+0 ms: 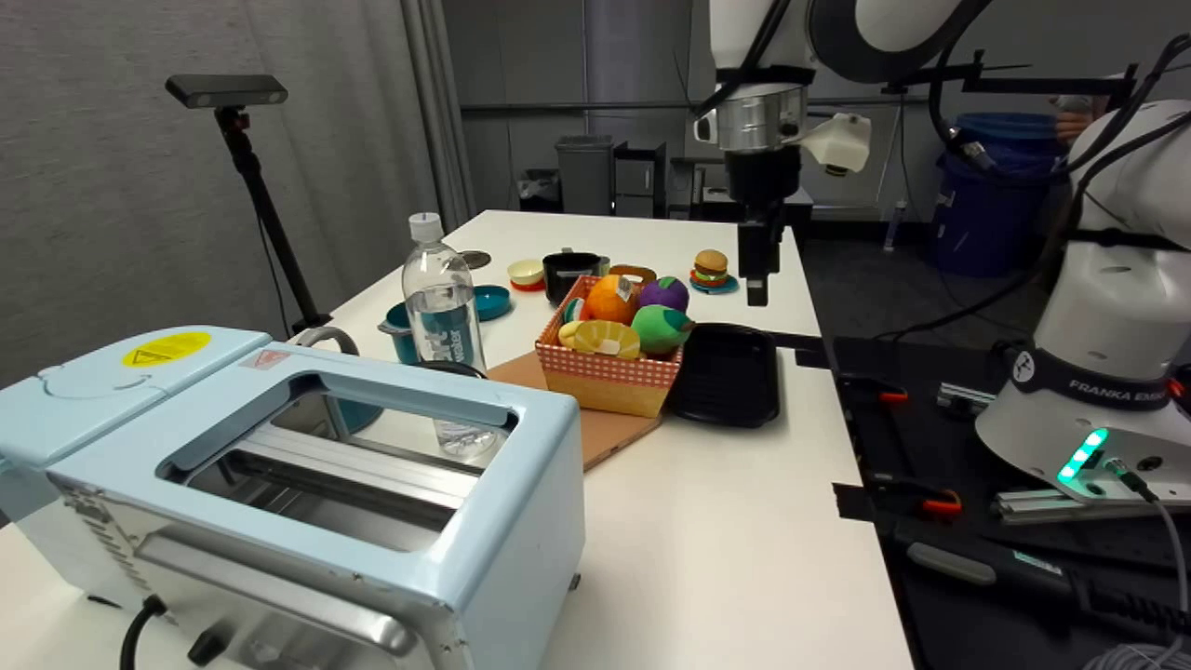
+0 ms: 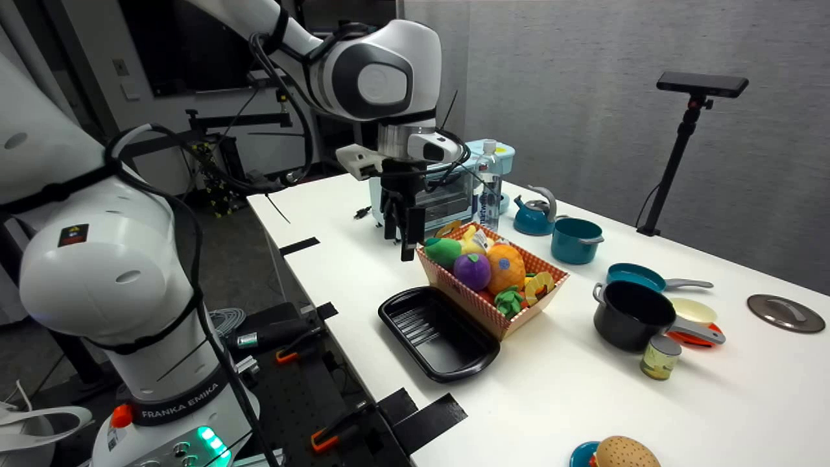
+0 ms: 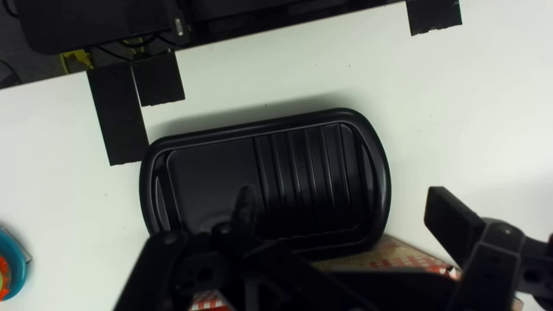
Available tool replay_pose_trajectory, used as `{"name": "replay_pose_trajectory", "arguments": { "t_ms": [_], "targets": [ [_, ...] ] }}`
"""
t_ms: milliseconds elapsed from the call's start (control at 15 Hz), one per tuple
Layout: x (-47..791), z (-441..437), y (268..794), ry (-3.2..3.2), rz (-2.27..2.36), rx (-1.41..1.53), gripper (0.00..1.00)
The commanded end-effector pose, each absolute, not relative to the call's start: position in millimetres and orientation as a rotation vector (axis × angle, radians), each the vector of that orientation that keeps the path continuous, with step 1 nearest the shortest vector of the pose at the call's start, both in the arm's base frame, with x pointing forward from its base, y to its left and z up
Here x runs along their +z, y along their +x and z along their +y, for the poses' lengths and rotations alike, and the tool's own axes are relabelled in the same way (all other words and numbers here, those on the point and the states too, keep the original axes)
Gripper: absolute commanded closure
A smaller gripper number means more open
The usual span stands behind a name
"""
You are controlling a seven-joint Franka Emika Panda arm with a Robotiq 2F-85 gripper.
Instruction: Remove the green plush toy from the box and put it on the green tray
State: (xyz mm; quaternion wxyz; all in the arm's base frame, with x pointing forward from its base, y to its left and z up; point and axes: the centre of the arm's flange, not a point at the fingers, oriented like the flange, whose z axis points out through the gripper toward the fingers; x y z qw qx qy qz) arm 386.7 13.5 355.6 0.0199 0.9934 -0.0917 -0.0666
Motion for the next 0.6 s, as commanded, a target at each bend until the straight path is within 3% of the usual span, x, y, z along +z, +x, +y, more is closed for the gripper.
{"name": "replay_pose_trajectory", "arguments": {
  "t_ms": [0,533],
  "targets": [
    [348.9,14.4,418.6,3.050,-0.295,-0.201,0.00],
    [325.8,20.9,457.4,3.022,-0.270,-0.271,0.00]
  ]
}}
